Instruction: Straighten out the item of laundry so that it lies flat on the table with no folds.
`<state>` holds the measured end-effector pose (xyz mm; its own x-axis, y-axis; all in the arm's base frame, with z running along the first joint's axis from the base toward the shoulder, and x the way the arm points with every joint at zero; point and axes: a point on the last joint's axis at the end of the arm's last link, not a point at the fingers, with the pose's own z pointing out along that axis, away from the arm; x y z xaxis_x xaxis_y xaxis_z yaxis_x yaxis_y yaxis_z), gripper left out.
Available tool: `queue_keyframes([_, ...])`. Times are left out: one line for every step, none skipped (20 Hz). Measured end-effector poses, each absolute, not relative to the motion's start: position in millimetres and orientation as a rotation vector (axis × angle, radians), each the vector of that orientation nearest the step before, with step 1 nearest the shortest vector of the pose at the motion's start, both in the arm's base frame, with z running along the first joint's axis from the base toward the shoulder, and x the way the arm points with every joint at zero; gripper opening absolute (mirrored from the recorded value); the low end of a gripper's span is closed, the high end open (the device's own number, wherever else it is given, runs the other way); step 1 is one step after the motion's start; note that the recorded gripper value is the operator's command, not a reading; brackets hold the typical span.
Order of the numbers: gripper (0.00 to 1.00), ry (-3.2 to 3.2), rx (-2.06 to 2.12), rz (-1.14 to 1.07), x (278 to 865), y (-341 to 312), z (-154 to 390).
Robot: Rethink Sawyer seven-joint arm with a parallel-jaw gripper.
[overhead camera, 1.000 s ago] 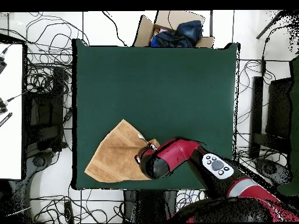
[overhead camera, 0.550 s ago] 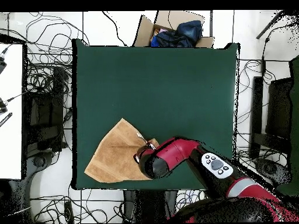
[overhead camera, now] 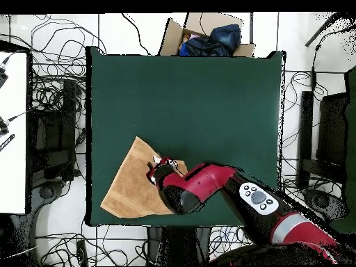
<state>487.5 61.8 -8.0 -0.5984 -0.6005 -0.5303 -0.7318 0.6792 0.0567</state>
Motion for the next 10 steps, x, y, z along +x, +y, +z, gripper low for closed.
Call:
queue_keyframes([1.00, 2.395, -1.024, 0.370, 490.2, 63.3, -5.6])
queue_keyframes([1.00, 2.375, -1.018, 0.369, 492.9, 64.8, -3.1])
queue_keyframes([1.00, 2.355, -1.014, 0.369, 495.4, 67.0, -0.6])
queue_keyframes([1.00, 2.334, -1.010, 0.368, 498.0, 69.1, 1.9])
queue_keyframes([1.00, 2.307, -1.013, 0.367, 500.4, 73.9, 5.1])
queue_keyframes([1.00, 2.295, -1.018, 0.366, 501.4, 77.1, 6.8])
queue_keyframes([1.00, 2.287, -1.025, 0.364, 502.2, 79.6, 8.1])
queue_keyframes([1.00, 2.278, -1.035, 0.361, 503.1, 83.2, 10.0])
queue_keyframes([1.00, 2.274, -1.044, 0.359, 503.4, 85.4, 10.8])
queue_keyframes([1.00, 2.271, -1.050, 0.357, 503.4, 87.1, 11.4])
